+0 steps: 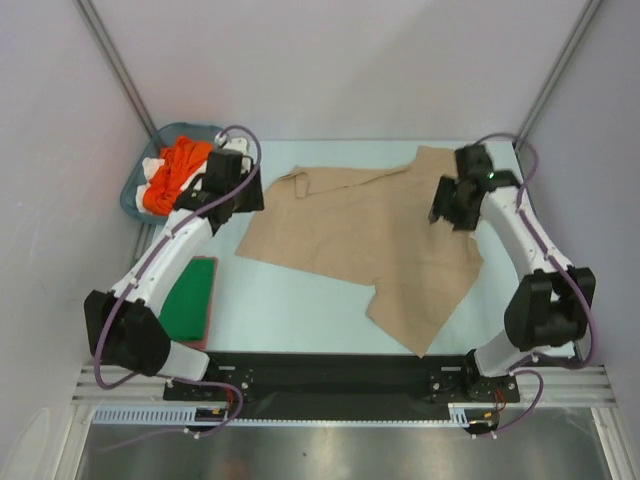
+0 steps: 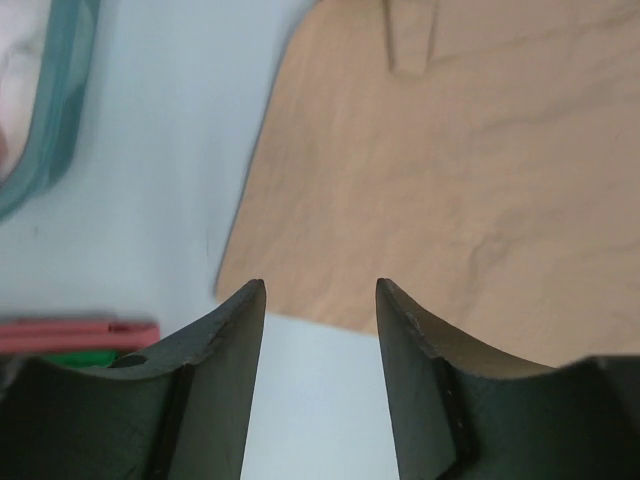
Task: Fold and stack the t-shirts
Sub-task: Flatten the tshirt out
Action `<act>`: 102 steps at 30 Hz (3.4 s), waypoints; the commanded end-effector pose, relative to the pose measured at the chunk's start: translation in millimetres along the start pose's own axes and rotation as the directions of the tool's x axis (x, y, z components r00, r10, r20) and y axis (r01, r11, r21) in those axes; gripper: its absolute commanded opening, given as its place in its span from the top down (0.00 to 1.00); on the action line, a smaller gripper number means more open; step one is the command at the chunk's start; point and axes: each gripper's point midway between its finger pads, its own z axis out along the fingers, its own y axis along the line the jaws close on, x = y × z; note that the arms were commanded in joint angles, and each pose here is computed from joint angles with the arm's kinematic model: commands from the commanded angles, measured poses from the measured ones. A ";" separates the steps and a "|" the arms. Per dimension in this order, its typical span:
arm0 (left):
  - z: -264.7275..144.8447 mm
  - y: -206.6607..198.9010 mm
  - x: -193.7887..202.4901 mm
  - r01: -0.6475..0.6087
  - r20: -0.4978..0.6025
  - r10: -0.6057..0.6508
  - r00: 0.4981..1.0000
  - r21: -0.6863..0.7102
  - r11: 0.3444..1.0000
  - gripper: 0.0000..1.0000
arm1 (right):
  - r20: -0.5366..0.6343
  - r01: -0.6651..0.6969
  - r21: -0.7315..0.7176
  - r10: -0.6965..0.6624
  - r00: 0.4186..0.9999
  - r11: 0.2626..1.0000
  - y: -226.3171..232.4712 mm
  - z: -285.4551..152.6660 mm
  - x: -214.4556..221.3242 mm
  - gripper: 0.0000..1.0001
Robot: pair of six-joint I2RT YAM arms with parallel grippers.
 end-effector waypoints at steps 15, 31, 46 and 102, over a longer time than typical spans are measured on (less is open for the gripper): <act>23.3 61.6 132.1 0.348 -0.234 -0.359 0.904 -0.088 0.933 0.53 | -0.016 -0.408 0.194 0.418 0.908 0.892 -63.1 40.4 118.7 0.55; 25.2 61.1 109.6 0.339 -0.141 -0.342 0.929 -0.046 0.940 0.48 | -0.037 -0.182 0.329 0.205 0.978 0.927 -112.6 150.7 49.9 0.58; 61.0 76.0 156.0 0.349 -0.204 -0.394 0.896 -0.223 0.910 0.47 | -0.177 -0.375 0.088 0.385 0.906 0.923 -64.1 30.6 98.7 0.25; 77.0 51.2 166.3 0.352 -0.282 -0.382 0.880 -0.153 0.923 1.00 | -0.360 -0.446 0.346 0.556 0.749 0.825 -103.6 18.7 244.2 0.52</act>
